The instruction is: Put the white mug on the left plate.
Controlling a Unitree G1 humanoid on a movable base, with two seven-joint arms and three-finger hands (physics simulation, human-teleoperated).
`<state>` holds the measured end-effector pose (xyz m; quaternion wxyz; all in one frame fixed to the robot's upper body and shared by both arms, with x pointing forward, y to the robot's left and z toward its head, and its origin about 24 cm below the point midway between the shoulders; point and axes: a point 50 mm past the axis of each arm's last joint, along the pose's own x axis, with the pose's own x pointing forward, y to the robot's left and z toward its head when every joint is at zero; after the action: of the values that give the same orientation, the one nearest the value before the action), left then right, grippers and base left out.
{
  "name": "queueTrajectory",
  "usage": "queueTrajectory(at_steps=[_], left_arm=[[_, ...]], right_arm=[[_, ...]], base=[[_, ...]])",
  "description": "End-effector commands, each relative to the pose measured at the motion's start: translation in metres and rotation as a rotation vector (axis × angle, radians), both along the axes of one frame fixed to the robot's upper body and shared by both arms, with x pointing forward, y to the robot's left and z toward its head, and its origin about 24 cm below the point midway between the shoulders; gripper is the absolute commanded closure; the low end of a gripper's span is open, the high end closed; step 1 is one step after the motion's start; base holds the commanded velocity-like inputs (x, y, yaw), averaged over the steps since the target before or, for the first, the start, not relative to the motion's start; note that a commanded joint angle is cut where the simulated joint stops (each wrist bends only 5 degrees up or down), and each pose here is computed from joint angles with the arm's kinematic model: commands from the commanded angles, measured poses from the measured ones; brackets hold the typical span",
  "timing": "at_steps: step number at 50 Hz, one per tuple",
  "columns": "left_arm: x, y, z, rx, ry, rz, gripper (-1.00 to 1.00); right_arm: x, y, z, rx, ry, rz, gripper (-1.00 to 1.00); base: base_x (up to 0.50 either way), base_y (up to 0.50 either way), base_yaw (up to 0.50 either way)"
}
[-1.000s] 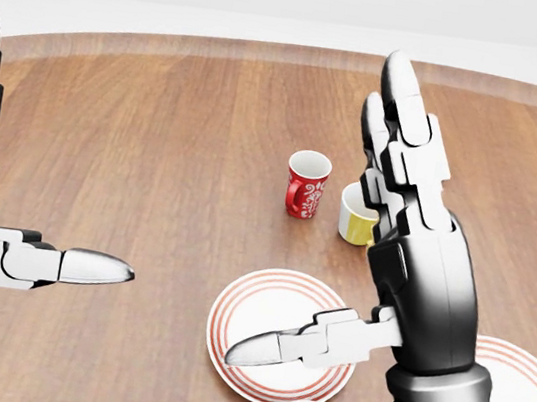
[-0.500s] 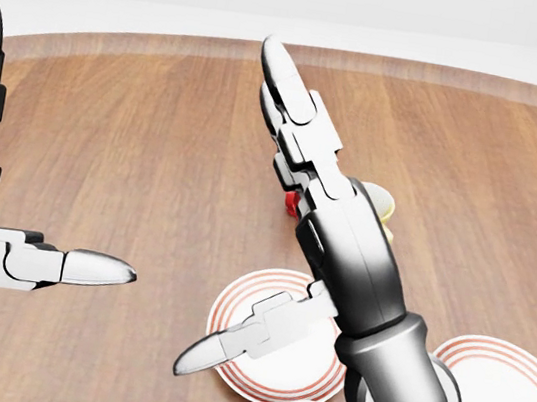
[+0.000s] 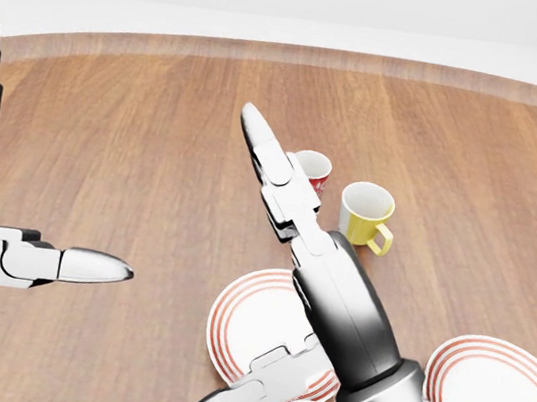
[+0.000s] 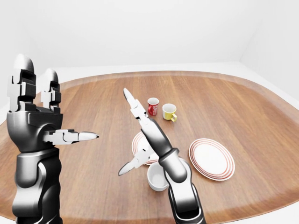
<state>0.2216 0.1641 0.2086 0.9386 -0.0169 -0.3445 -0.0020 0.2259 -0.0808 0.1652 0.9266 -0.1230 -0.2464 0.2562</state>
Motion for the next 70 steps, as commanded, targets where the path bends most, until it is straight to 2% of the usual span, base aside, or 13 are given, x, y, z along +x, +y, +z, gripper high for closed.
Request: queueTrajectory(at_steps=[1, 11, 37, 50, 58, 70], left_arm=[[0.000, 0.001, 0.001, -0.001, -0.005, 0.003, -1.00], [-0.001, 0.000, 0.001, -0.002, -0.007, 0.000, -1.00], [-0.001, 0.001, 0.001, 0.001, -0.008, 0.003, -1.00], [0.000, 0.001, 0.000, 0.002, -0.001, 0.003, -1.00], [0.000, 0.000, 0.000, 0.002, -0.003, 0.002, -1.00], [-0.001, 0.000, 0.000, 0.004, -0.001, 0.003, -1.00]], right_arm=[[-0.013, 0.001, -0.011, -0.069, 0.024, -0.019, -1.00], [-0.017, 0.002, -0.036, -0.177, 0.097, -0.091, -1.00], [-0.030, -0.003, -0.061, -0.427, 0.142, -0.158, -1.00], [-0.035, -0.004, -0.066, -0.473, 0.156, -0.173, -1.00], [-0.041, 0.001, -0.068, -0.585, 0.128, -0.162, -1.00], [-0.044, 0.002, -0.067, -0.632, 0.133, -0.139, -1.00]], base=[[0.00, 0.00, 0.00], [0.00, 0.00, 0.00], [0.00, 0.00, 0.00], [0.00, 0.00, 0.00], [0.00, 0.00, 0.00], [0.00, 0.00, 0.00]])
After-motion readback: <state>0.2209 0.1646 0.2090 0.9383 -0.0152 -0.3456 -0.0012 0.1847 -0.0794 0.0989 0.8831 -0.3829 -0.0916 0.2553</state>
